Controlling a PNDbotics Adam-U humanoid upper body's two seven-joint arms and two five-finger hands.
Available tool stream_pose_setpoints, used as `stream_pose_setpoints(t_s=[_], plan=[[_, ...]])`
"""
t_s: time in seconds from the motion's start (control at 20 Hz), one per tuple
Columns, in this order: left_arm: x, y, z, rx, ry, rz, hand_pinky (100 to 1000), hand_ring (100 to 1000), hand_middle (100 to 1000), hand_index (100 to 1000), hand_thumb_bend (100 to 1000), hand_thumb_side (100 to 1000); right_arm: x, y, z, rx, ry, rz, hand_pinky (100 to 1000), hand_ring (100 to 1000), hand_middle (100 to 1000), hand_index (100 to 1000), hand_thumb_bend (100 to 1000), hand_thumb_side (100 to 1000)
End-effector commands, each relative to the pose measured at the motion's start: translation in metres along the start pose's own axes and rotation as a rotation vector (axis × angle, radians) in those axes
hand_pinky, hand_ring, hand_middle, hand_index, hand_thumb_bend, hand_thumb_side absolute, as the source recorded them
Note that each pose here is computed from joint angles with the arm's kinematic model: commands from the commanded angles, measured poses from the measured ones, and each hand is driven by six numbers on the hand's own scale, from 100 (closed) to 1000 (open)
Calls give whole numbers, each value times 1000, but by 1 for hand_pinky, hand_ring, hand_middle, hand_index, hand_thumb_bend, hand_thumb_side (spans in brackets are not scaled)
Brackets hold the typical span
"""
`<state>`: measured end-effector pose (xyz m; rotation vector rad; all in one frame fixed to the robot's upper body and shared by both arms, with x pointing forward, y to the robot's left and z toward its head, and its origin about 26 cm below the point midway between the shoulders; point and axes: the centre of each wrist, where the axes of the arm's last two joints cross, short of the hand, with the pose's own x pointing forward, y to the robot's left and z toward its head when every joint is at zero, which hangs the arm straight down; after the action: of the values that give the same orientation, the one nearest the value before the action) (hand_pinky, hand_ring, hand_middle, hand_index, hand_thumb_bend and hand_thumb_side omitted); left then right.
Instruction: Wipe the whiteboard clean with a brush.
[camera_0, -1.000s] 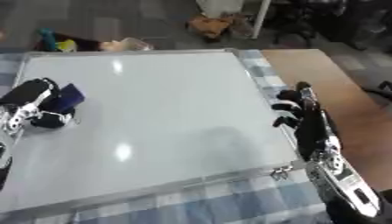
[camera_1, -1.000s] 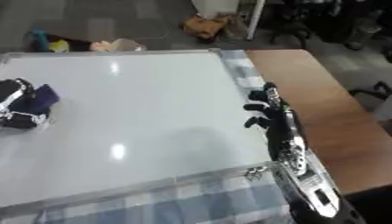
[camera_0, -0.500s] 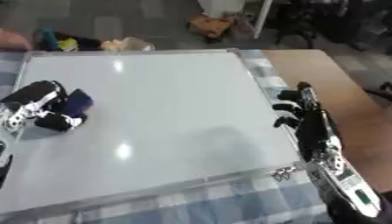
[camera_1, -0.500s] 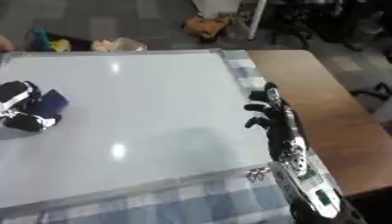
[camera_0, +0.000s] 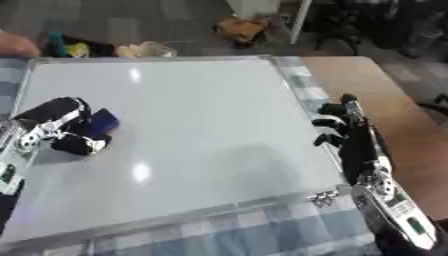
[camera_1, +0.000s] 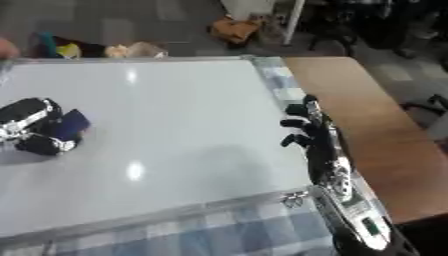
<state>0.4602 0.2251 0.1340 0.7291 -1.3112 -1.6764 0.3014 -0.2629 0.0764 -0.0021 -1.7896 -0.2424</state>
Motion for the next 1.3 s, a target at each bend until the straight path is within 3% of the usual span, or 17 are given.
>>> stream_pose_setpoints(t_s=[0.05,0.45,1.3], plan=[[18,-7,-6,-33,-67,-33,551,561,538,307,697,394,10,-1,-2,11,-35,4,342,608,640,651,100,793],[34,-9,-10,-71,-135,-93,560,568,547,308,721,395,10,-1,-2,16,-33,6,343,608,641,651,100,798],[-9,-24,-3,-34,84,-39,563,573,552,304,729,379,9,-2,-1,12,-30,9,343,609,642,652,100,798]])
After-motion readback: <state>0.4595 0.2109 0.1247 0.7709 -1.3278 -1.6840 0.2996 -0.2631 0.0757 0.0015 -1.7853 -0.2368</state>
